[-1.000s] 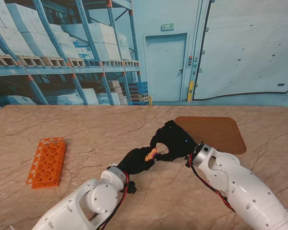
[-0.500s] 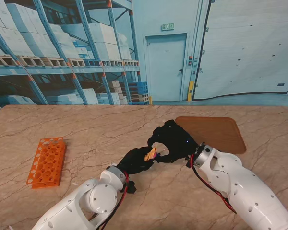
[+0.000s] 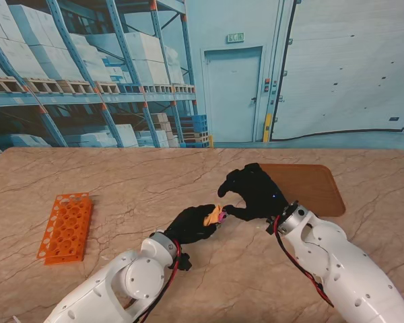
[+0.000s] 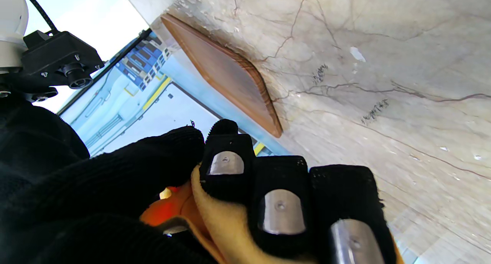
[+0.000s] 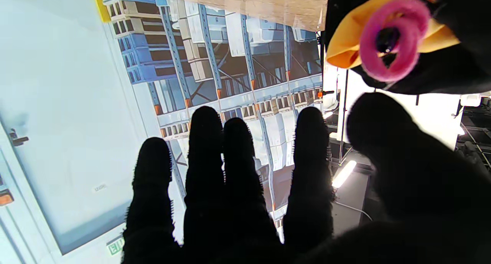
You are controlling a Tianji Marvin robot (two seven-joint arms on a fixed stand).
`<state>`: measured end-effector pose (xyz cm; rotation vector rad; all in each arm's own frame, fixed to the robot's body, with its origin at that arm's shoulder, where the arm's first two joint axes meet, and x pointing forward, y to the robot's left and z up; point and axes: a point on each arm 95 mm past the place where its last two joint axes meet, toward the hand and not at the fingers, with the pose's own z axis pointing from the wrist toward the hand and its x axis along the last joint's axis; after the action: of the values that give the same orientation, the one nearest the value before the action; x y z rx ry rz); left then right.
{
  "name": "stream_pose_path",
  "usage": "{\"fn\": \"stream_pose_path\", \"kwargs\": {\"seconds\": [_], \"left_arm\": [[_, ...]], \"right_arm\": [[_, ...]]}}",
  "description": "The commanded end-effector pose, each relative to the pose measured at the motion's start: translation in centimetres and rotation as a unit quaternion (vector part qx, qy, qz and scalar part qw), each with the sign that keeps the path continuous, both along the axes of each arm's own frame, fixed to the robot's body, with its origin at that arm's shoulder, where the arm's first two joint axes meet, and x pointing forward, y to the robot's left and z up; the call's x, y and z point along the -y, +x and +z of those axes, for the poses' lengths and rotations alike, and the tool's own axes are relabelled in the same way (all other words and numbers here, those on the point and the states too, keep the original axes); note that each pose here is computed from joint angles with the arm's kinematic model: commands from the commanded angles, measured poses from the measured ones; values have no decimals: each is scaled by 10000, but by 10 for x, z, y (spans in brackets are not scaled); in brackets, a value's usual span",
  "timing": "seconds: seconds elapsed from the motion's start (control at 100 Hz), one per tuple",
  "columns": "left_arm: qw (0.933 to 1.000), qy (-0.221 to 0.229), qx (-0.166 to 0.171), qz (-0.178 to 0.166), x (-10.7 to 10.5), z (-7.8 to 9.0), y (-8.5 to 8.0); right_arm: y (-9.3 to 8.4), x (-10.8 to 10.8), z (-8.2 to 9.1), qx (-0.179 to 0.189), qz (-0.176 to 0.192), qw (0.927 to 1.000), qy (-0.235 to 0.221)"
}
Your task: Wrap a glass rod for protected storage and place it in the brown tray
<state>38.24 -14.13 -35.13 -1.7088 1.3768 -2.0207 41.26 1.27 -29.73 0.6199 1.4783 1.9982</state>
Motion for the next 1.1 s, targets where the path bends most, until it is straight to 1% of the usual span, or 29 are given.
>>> {"fn": "stream_pose_path", "kwargs": {"seconds": [0.0, 0.43, 0.94, 1.09], "left_arm": [[10000, -39, -27, -12, 3, -1, -2], [10000, -64, -24, 7, 3, -1, -3], [10000, -68, -34, -18, 4, -1, -3], [9999, 8, 111, -95, 3, -2, -2]], "right_arm": [[-2, 0, -3, -46, -4, 10000, -23], [-6, 2, -10, -303, 71, 9994, -116], [-1, -7, -14, -473, 116, 9987, -129], [1, -10, -16, -548, 118, 9983, -130]]}}
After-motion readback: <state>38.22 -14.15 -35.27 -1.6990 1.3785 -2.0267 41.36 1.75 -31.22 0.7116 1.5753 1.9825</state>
